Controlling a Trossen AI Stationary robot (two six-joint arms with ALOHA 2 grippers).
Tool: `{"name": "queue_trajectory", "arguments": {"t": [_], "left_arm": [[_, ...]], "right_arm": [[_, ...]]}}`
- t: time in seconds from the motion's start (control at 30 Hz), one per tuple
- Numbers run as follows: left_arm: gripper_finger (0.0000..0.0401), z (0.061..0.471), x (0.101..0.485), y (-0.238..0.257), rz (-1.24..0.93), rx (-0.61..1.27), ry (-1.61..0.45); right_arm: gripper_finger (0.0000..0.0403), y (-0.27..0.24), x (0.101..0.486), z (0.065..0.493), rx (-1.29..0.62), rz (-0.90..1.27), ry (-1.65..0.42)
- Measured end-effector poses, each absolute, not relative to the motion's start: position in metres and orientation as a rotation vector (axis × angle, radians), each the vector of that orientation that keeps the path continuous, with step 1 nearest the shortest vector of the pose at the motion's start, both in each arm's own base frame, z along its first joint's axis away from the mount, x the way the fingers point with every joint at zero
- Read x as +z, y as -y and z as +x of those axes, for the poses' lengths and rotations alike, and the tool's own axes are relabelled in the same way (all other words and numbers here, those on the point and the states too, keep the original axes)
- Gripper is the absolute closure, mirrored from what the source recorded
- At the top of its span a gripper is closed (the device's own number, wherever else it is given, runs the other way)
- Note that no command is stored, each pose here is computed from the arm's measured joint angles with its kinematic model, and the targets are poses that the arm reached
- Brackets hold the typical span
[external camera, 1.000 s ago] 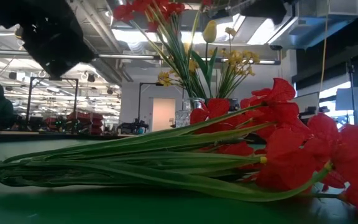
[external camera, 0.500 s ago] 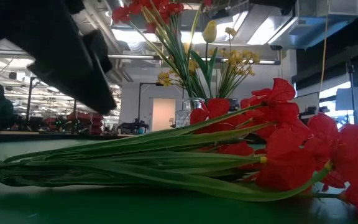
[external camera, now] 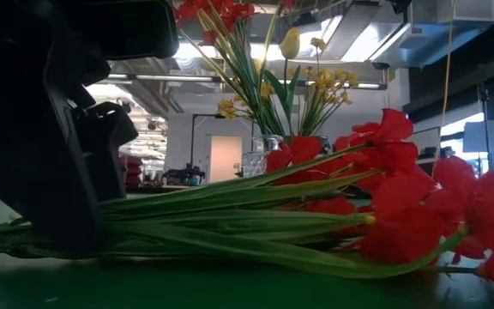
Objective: Sort flowers into vase by color
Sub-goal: Put the red flowers into the transparent vase
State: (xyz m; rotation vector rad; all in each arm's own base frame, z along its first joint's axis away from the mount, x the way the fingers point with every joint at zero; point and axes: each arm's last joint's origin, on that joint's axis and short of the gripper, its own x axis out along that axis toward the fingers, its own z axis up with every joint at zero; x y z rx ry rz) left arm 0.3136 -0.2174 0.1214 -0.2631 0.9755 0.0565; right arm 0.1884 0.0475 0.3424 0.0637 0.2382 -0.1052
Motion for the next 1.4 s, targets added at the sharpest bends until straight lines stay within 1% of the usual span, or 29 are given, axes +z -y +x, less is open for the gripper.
{"name": "queue_trajectory", "arguments": {"t": [0.07,0.13,0.2,0.3,0.33,0.37,0.47,0.53,0.7,0.87,1.03,1.2,1.4], "left_arm": [[0.0229,0.313,0.121,0.217,-0.256,0.065,-0.972],[0.0256,0.313,0.121,0.216,-0.248,0.079,-0.969],[0.0295,0.313,0.120,0.216,-0.242,0.096,-0.964],[0.0367,0.313,0.120,0.213,-0.264,0.135,-0.952],[0.0381,0.314,0.120,0.212,-0.282,0.146,-0.952],[0.0386,0.315,0.120,0.211,-0.291,0.149,-0.951],[0.0389,0.316,0.126,0.208,-0.290,0.159,-0.932],[0.0393,0.315,0.141,0.205,-0.281,0.168,-0.882],[0.0394,0.300,0.206,0.204,-0.258,0.145,-0.670],[0.0394,0.265,0.276,0.203,-0.167,0.160,-0.409],[0.0394,0.235,0.326,0.194,-0.058,0.195,-0.226],[0.0394,0.225,0.355,0.172,0.037,0.201,-0.159],[0.0395,0.235,0.379,0.132,0.086,0.154,-0.085]], "right_arm": [[0.0133,-0.047,0.342,0.188,-0.105,0.060,-0.239],[0.0133,-0.047,0.342,0.189,-0.108,0.057,-0.239],[0.0133,-0.047,0.342,0.189,-0.107,0.053,-0.239],[0.0133,-0.047,0.342,0.189,-0.105,0.038,-0.240],[0.0133,-0.047,0.342,0.189,-0.105,0.036,-0.240],[0.0133,-0.047,0.342,0.189,-0.105,0.036,-0.240],[0.0133,-0.047,0.342,0.189,-0.107,0.031,-0.241],[0.0133,-0.047,0.342,0.189,-0.113,0.022,-0.241],[0.0133,-0.046,0.343,0.187,-0.113,0.014,-0.242],[0.0133,-0.045,0.342,0.185,-0.126,0.008,-0.249],[0.0133,-0.045,0.342,0.185,-0.128,0.001,-0.247],[0.0133,-0.045,0.342,0.185,-0.123,0.001,-0.250],[0.0133,-0.045,0.342,0.185,-0.120,0.001,-0.249]]}}
